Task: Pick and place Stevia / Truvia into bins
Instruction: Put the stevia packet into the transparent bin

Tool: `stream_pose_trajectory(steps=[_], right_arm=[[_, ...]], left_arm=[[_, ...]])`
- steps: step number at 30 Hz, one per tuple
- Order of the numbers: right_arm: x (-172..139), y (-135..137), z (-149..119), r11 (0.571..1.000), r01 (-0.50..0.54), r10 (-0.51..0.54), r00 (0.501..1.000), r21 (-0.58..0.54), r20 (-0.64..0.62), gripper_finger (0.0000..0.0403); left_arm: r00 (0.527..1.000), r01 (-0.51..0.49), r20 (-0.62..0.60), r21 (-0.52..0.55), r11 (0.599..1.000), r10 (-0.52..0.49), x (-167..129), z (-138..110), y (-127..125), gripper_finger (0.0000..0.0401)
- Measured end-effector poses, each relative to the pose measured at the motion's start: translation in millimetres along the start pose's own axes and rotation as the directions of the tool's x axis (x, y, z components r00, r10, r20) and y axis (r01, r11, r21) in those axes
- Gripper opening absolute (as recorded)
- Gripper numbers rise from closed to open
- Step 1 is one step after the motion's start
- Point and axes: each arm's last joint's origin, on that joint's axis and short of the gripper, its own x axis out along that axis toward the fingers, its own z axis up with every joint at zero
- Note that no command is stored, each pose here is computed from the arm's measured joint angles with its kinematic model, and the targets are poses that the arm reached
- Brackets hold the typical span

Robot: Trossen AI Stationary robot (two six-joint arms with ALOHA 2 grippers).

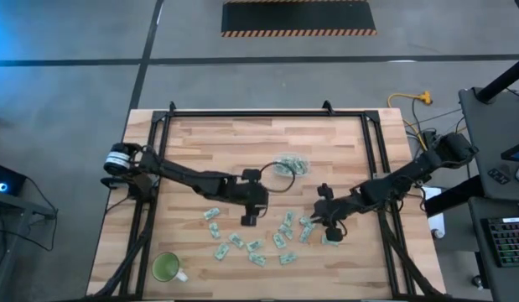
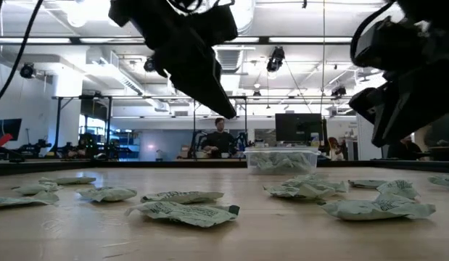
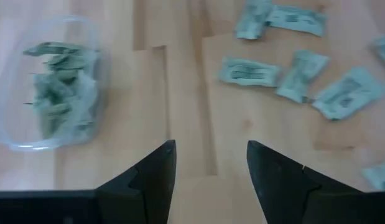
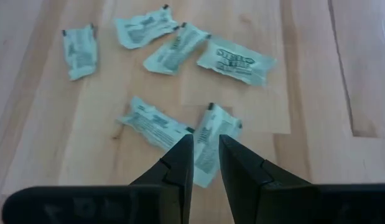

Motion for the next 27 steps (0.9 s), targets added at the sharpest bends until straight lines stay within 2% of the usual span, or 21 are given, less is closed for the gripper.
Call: stream_pose_trajectory(steps=[6, 17, 27], right_arm=[[2.2, 3.9, -3.0, 0.998, 0.051, -0.051, 0.999, -0.023, 0.012, 0.0068], [38.9, 4.6, -15.6, 0.995, 0.096, -0.099, 0.988, -0.03, -0.116, 0.0068], [40.5, 5.7, -12.6, 0.993, 0.105, -0.111, 0.987, -0.052, -0.12, 0.0068]], left_arm=[[1.0, 0.022, 0.004, 0.007, 1.0, -0.022, -2.8, 0.3, -13.2, 0.018], [0.999, 0.028, -0.038, -0.009, 1.0, -0.028, -4.0, -4.0, -18.3, 0.018], [0.999, 0.026, -0.043, -0.006, 1.0, -0.027, -4.1, -4.3, -18.1, 0.018]])
